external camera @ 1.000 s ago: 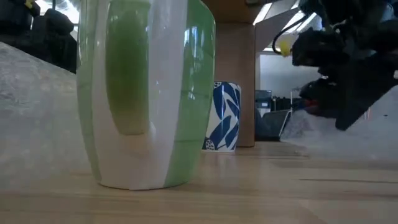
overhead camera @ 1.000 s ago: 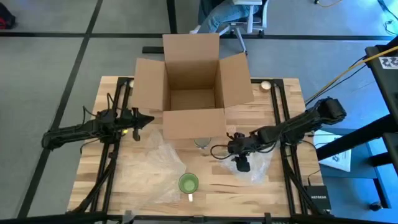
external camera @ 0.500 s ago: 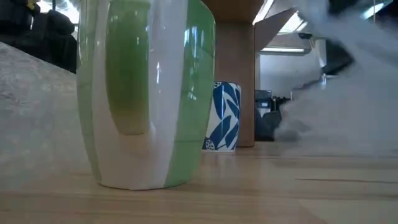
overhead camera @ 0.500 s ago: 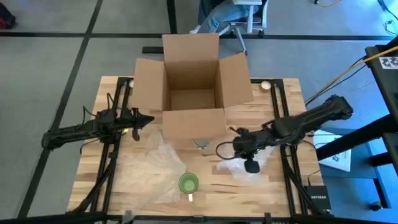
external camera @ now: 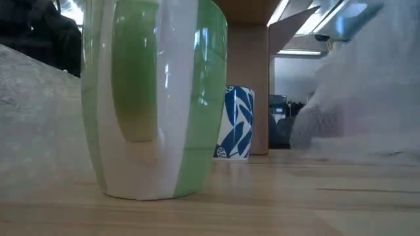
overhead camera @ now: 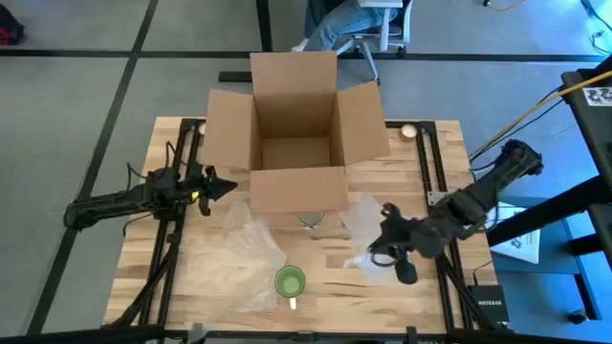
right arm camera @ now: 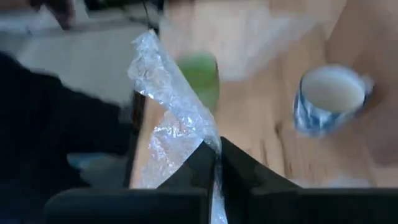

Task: Wrap mug
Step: Prepare the right transparent bubble wrap

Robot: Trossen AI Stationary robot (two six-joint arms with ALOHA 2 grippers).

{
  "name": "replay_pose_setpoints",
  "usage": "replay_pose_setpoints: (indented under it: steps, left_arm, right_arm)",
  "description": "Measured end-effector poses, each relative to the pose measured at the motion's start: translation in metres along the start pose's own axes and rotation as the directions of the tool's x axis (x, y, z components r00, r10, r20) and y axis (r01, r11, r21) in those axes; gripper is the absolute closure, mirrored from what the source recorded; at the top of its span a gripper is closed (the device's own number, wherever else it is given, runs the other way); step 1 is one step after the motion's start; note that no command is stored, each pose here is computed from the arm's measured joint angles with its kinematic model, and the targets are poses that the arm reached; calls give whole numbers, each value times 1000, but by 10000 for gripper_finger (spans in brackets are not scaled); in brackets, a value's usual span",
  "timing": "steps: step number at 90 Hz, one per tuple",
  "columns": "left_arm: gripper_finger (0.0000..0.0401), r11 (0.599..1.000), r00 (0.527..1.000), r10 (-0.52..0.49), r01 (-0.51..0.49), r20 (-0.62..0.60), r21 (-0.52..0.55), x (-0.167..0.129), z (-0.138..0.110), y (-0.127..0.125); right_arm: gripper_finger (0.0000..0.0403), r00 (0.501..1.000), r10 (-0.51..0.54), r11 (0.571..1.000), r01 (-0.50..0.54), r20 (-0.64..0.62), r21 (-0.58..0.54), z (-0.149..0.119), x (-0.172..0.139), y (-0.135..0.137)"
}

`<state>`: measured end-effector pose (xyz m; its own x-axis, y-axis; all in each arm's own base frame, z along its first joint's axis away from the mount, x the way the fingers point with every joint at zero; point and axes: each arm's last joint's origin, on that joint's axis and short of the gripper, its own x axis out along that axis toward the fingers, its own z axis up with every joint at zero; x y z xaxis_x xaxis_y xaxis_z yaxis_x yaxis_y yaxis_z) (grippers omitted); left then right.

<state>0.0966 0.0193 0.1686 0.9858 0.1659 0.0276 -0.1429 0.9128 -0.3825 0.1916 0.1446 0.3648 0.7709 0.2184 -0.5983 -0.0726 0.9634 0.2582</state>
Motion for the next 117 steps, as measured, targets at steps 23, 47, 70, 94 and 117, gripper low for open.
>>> replay_pose_setpoints:
  steps: [23, 47, 70, 94, 117]
  left_arm:
    - [401, 1000, 1000, 2, -2, 2, 8, 0, 0, 0]
    - [401, 1000, 1000, 6, -6, 4, 7, 0, 0, 0]
    - [401, 1000, 1000, 7, -7, 4, 8, 0, 0, 0]
    - [401, 1000, 999, 29, -29, 14, 8, 0, 0, 1]
    - [401, 999, 999, 41, -42, 18, 35, 0, 1, 1]
  right_arm:
    - [403, 974, 202, 978, -205, 100, 27, 9, 11, 35]
    - [403, 882, 423, 903, -430, 206, -10, 26, 13, 62]
    - [403, 993, -96, 995, 97, -68, 11, -13, 4, 25]
    - [403, 691, -708, 698, 716, -147, 4, -56, -11, -33]
    - [403, 571, -781, 578, 815, -254, 54, -83, 19, -75]
